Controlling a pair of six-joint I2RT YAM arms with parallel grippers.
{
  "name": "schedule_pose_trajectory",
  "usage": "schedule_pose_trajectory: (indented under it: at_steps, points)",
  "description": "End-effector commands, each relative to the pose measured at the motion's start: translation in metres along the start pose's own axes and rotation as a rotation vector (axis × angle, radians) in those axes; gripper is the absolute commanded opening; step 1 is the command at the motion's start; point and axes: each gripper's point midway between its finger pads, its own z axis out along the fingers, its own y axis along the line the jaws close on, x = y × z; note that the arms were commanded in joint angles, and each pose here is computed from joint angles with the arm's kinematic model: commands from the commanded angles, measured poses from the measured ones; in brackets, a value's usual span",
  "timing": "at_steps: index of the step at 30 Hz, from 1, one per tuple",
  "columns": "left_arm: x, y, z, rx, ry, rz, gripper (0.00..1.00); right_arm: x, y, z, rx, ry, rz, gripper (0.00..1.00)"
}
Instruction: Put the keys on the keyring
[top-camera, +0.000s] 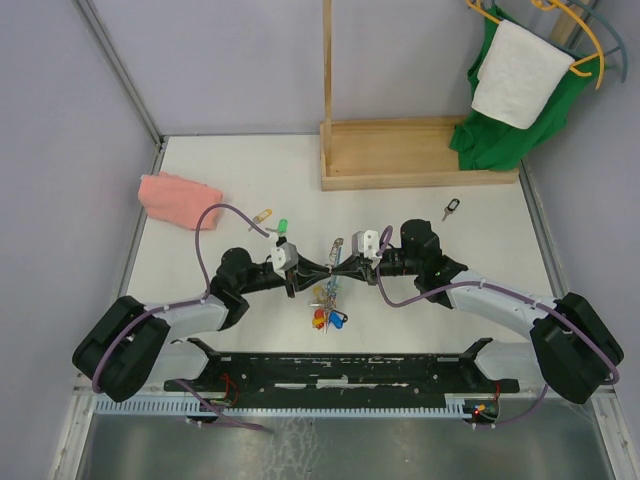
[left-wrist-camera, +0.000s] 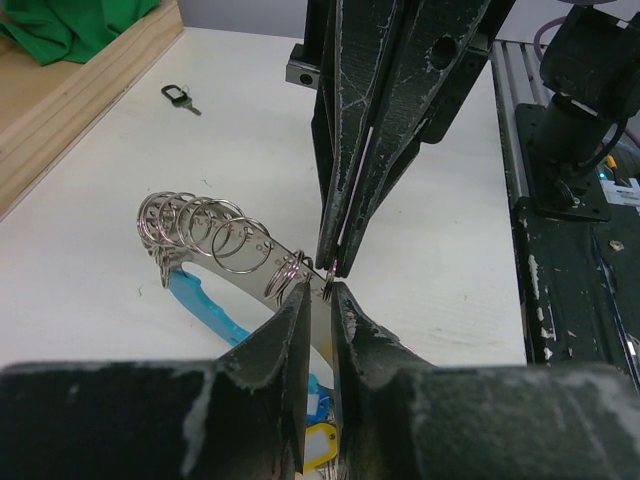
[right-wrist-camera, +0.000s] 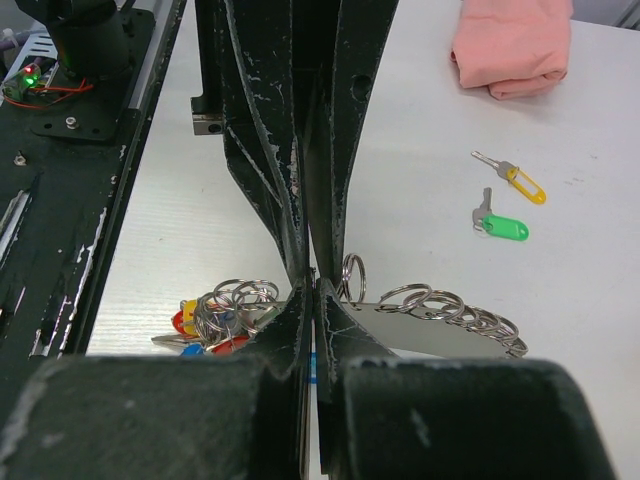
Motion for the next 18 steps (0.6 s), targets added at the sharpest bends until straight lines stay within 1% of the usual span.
schedule_pose_trajectory:
  at_steps: [1,15,17,18]
  points:
    - [-0.0239,0.0022,0.0065,0.026,-0.062,0.024,0.18,-0.0333,-0.0056,0.0001,-0.016,-0.082,-0.089,0.01]
    - [-0.0253,-0.0026,0.0104,0.073,-0.066,0.006,0.22,-0.0368,-0.0074,0.0041,-0.030,-0.090,-0.078,0.01]
    - [-0.0270,-0.0038,0.0112,0.082,-0.074,0.005,0.18,-0.0364,-0.0072,0.0052,-0.034,-0.090,-0.071,0.01]
    - [-0.0279,-0.0037,0.0115,0.085,-0.076,0.005,0.11,-0.0364,-0.0070,0.0058,-0.035,-0.090,-0.069,0.01]
